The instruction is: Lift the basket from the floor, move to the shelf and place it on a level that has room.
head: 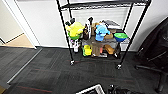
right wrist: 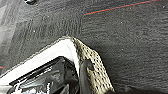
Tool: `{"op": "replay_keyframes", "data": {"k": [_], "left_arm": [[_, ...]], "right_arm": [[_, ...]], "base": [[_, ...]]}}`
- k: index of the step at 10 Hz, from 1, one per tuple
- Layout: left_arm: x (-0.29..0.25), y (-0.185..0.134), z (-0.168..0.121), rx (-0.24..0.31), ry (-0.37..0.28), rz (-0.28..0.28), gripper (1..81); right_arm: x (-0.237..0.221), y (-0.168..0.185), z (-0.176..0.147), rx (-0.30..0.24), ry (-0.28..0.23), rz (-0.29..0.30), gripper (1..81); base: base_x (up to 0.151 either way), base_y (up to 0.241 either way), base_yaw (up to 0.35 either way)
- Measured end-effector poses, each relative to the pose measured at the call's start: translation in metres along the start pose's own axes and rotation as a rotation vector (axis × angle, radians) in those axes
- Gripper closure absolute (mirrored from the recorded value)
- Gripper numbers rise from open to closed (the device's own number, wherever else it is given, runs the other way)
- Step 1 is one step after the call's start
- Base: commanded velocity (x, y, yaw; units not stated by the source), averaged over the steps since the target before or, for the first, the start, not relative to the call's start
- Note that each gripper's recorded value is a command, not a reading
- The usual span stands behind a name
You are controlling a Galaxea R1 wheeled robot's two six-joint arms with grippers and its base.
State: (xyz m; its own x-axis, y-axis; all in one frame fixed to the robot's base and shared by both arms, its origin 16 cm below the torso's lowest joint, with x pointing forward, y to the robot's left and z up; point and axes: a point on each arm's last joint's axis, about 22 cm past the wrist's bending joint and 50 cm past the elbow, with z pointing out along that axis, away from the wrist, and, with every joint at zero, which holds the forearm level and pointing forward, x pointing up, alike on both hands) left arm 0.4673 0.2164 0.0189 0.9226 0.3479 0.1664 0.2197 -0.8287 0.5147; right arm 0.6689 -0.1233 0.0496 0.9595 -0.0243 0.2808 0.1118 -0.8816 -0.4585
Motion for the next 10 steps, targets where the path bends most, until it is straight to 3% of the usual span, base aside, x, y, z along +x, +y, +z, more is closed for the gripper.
{"op": "replay_keyframes", "data": {"k": [3, 6, 7, 10], "left_arm": [[0.016, 0.029, 0.011, -0.036, 0.020, 0.014, 1.0], [0.016, 0.026, 0.013, -0.027, 0.020, 0.014, 1.0], [0.016, 0.026, 0.012, -0.027, 0.019, 0.014, 1.0], [0.016, 0.026, 0.013, -0.027, 0.018, 0.014, 1.0]], "right_arm": [[0.002, -0.003, 0.003, -0.001, 0.005, -0.004, 1.0], [-0.038, -0.009, 0.013, 0.009, -0.041, 0.013, 1.0], [-0.037, -0.013, 0.014, 0.014, -0.037, 0.011, 81.1], [-0.037, -0.005, 0.013, 0.003, -0.026, -0.011, 81.1]], "base": [[0.000, 0.000, 0.000], [0.000, 0.000, 0.000], [0.000, 0.000, 0.000], [0.000, 0.000, 0.000]]}}
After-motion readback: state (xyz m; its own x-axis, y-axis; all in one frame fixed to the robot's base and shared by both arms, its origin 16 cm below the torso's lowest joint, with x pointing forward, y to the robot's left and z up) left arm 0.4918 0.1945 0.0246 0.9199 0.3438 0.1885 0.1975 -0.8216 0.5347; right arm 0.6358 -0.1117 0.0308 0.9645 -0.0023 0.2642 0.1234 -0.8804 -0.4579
